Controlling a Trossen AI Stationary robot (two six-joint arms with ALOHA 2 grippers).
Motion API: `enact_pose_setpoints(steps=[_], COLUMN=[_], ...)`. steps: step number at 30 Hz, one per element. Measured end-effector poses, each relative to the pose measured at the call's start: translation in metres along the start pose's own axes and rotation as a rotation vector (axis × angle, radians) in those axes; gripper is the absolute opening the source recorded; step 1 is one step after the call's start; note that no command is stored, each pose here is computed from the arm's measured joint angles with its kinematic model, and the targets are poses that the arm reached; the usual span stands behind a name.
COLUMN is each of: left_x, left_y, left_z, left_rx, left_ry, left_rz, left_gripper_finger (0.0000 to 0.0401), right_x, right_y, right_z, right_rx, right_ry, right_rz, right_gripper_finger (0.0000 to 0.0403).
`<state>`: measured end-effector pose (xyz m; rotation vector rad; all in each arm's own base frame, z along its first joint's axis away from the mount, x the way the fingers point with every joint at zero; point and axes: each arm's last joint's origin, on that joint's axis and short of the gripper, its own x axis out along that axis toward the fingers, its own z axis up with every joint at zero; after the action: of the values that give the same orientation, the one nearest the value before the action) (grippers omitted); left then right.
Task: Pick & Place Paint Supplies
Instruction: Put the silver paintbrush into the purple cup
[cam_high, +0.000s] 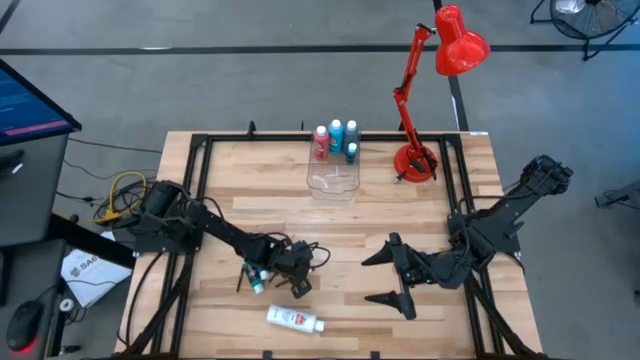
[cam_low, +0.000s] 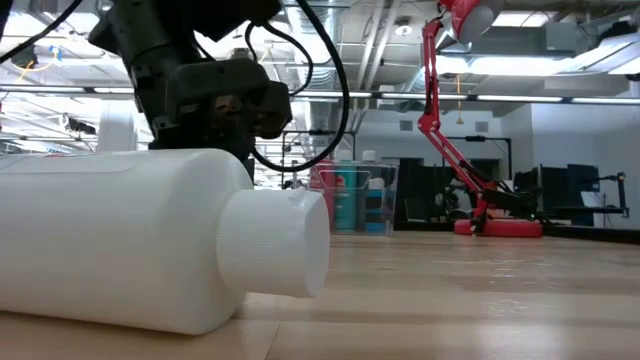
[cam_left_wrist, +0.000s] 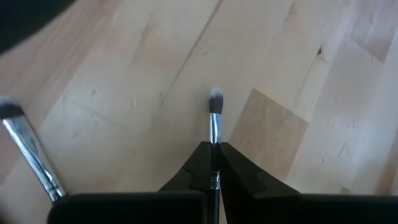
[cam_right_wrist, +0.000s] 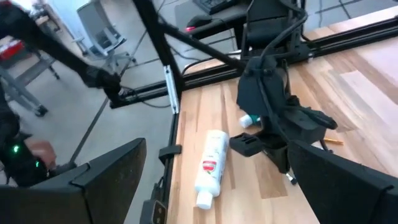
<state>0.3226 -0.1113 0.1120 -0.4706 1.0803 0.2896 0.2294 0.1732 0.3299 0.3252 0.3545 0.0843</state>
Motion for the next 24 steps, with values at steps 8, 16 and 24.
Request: enact_pose_setpoints(steps=[8, 16, 24], left_x=[0.001, 0.002, 0.000], left_y=[0.006, 0.007, 0.000], left_z=[0.006, 0.008, 0.001], left_rx=[0.089, 0.216, 0.335], left_ry=[-0.008, -0.040, -0.075], left_rz=[0.013, 0.045, 0.082], left_gripper_finger=[0.0005, 0.0005, 0.0005], right_x=[0.006, 0.041, 0.091], right_y=[-0.008, -0.029, -0.039], right_z=[0.009, -0.013, -0.054], right_rx=[0.111, 0.059, 0.144], right_ry=[-0.048, 0.080, 0.276], right_rz=[-0.020, -0.189, -0.202], right_gripper_finger=[0.0384, 0.0384, 0.0384])
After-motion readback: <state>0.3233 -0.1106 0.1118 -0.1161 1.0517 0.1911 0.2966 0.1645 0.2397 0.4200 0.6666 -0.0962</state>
